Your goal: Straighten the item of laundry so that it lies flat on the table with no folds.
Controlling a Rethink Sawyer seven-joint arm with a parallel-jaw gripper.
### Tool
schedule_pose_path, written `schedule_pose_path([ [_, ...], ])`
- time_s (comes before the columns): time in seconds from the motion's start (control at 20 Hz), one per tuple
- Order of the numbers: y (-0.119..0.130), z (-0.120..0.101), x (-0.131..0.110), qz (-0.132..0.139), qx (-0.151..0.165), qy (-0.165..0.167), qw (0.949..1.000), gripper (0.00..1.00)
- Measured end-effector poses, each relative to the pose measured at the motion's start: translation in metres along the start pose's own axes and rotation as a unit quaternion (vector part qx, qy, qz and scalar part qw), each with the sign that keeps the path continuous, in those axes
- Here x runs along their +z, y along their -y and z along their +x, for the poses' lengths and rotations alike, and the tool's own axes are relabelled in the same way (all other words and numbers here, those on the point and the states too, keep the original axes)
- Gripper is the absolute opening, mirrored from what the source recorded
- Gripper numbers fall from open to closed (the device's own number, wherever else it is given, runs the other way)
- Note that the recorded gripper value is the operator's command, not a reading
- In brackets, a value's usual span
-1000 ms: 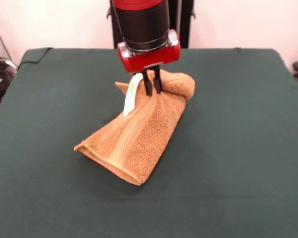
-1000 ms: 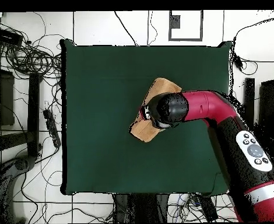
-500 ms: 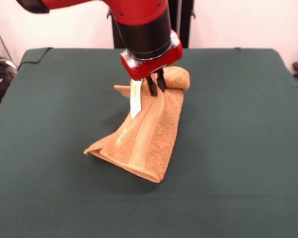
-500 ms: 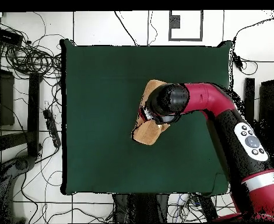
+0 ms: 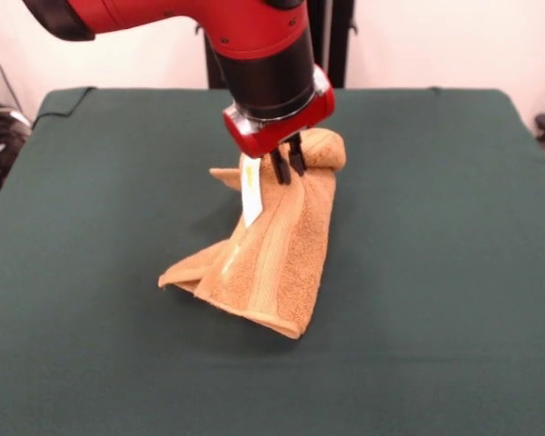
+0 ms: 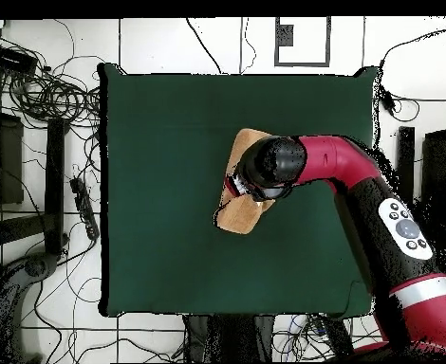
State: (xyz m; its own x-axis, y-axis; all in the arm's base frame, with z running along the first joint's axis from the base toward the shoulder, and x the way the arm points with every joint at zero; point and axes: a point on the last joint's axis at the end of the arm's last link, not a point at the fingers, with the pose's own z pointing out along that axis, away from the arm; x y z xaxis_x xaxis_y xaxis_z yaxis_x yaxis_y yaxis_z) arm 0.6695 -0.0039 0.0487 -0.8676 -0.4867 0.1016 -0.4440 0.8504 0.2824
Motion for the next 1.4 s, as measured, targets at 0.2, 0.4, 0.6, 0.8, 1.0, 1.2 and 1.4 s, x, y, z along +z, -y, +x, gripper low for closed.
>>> schedule_pose_path([
  [0.2, 0.0, -0.002, 0.001, 0.004, -0.001, 0.008, 1.0, 0.0],
  [0.4, -0.001, -0.004, 0.003, 0.007, -0.003, 0.015, 0.9999, 0.0],
  [0.6, -0.002, -0.005, 0.008, 0.005, -0.005, 0.019, 0.9998, 0.0],
  [0.8, -0.005, -0.005, 0.022, -0.004, -0.005, 0.02, 0.9998, 0.0],
  [1.0, -0.008, -0.004, 0.03, -0.01, -0.005, 0.02, 0.9997, 0.0],
  [1.2, -0.009, -0.004, 0.035, -0.014, -0.005, 0.02, 0.9997, 0.0],
  [1.4, -0.01, -0.004, 0.042, -0.019, -0.005, 0.021, 0.9996, 0.0],
])
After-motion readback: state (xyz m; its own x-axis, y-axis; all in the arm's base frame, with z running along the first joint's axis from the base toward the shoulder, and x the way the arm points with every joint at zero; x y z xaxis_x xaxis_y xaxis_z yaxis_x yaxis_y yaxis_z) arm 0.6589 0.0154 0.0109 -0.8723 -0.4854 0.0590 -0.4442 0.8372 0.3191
